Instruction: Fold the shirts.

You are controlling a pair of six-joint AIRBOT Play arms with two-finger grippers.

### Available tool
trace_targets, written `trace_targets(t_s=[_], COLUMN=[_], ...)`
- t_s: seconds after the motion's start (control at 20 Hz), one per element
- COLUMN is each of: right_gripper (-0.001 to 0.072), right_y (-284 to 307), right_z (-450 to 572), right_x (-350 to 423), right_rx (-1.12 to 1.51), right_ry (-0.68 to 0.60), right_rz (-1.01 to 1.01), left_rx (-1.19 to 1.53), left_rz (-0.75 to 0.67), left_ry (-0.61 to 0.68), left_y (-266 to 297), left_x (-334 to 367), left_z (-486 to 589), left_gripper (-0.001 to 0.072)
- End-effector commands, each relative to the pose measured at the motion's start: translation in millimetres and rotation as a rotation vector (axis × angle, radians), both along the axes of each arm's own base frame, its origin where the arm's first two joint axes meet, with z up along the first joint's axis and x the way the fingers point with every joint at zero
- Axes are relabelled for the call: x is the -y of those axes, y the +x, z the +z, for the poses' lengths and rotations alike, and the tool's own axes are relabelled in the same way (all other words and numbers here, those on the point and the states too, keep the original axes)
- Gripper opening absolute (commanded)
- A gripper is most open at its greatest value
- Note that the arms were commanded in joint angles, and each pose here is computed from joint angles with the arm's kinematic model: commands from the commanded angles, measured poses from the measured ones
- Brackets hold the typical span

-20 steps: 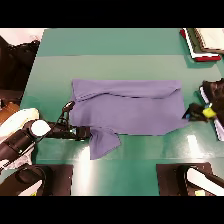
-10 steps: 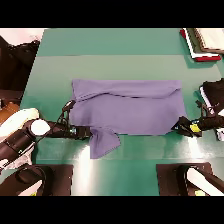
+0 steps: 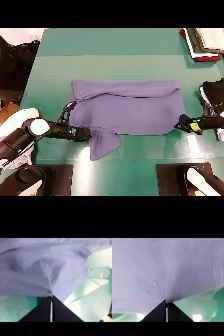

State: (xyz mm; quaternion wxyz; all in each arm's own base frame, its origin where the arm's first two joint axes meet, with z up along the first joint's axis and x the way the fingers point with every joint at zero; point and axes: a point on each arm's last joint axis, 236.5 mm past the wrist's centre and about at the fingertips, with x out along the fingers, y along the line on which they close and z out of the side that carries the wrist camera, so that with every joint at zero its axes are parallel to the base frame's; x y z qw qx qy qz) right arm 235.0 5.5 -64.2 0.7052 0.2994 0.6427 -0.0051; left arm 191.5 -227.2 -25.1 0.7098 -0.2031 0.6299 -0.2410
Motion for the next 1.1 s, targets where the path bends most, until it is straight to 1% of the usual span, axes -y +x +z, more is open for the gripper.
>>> trace_targets(t_s=[0.0, 0.1, 0.2, 0.3, 0.4, 0.45, 0.6, 0.75, 0.85, 1.05], right_gripper=[0.0015, 0.0015, 0.0015, 0.0015, 0.0015, 0.0015, 0.0015, 0.0016, 0.0016, 0.0016], right_y=[-27, -55, -69, -68, -60, -56, -38, -18, -6, 37], right_z=[23, 37, 46, 53, 57, 58, 56, 52, 55, 80], right_x=[13, 14, 10, 10, 12, 13, 2, -6, 0, 18], right_rx=[-0.023, -0.082, -0.099, -0.059, -0.006, 0.010, 0.042, 0.066, 0.067, 0.140], right_ry=[-0.100, -0.126, -0.132, -0.155, -0.173, -0.180, -0.107, -0.044, -0.044, -0.080], right_rz=[0.092, 0.129, 0.131, 0.118, 0.096, 0.090, 0.068, 0.044, 0.041, 0.051], left_rx=[-0.045, -0.015, -0.012, 0.000, 0.066, 0.125, 0.306, 0.418, 0.467, 0.567], left_rz=[-0.100, -0.149, -0.220, -0.259, -0.254, -0.241, -0.146, -0.075, -0.006, 0.179], left_ry=[0.027, 0.001, -0.021, -0.036, -0.020, 0.020, 0.155, 0.222, 0.233, 0.182], left_y=[-21, -33, -54, -64, -51, -37, 14, 46, 65, 116], left_x=[-1, 12, 26, 35, 35, 29, 6, -9, -18, -43], left_z=[14, 33, 50, 63, 69, 69, 77, 83, 89, 112], left_gripper=[0.0021, 0.0021, 0.0022, 0.0023, 0.0023, 0.0023, 0.0023, 0.0023, 0.0023, 0.0024])
